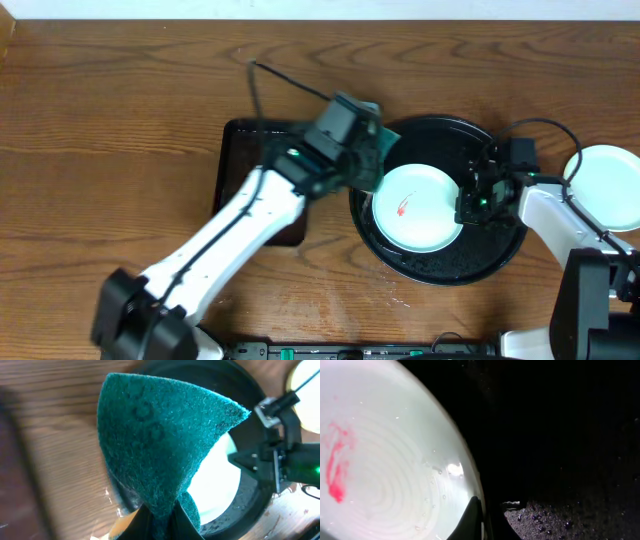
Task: Clean dirty plates on tray and stack at the side
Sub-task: 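Carry the sponge with the left gripper over the remaining plate, then scrub the remaining plate with the sponge while the right gripper holds it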
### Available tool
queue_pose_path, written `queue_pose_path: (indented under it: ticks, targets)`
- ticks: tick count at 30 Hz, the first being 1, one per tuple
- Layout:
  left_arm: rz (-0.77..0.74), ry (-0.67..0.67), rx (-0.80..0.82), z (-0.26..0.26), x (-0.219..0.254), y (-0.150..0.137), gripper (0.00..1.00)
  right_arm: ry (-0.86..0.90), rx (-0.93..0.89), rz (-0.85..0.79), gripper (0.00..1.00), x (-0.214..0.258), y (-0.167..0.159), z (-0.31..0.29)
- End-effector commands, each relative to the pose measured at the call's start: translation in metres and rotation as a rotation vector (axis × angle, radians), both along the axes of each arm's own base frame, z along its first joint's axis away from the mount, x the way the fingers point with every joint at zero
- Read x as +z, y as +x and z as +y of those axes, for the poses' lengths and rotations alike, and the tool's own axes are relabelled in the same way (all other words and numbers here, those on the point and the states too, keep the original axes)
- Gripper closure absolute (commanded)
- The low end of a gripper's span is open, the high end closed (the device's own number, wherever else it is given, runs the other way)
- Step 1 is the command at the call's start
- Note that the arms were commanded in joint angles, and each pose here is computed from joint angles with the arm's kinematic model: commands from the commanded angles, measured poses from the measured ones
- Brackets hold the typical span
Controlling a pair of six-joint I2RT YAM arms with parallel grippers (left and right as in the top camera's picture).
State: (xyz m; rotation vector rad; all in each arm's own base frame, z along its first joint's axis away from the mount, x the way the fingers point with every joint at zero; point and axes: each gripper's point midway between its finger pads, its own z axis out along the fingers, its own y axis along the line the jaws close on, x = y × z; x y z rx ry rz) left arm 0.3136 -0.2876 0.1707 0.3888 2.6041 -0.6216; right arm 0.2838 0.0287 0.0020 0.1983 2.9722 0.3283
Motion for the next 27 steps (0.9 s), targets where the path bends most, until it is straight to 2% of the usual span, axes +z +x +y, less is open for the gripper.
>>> queue_pose_path:
  ticks: [1, 8, 12, 17, 21, 27]
  targets:
    - [0.026, -0.014, -0.047, -0.037, -0.02, -0.003, 0.93, -0.116, 0.078, 0.016, 0.99, -0.007, -0.006, -0.002]
    - [0.107, 0.019, -0.104, -0.079, -0.087, -0.014, 0.93, -0.115, 0.104, -0.003, 0.99, -0.007, -0.003, 0.006]
    - [0.133, 0.019, -0.09, -0.087, -0.116, -0.008, 0.93, -0.115, 0.104, -0.004, 0.99, -0.006, -0.003, 0.006]
    - [0.224, 0.016, -0.118, -0.093, -0.148, -0.019, 0.92, -0.115, 0.104, -0.003, 0.99, -0.007, -0.003, 0.006]
    - [0.224, 0.155, -0.039, -0.061, -0.166, -0.012, 0.93, -0.114, 0.104, -0.002, 0.99, -0.007, -0.003, 0.006]
    - [0.163, 0.465, 0.085, 0.007, -0.169, 0.004, 0.93, -0.114, 0.104, -0.001, 0.99, -0.007, -0.004, 0.006]
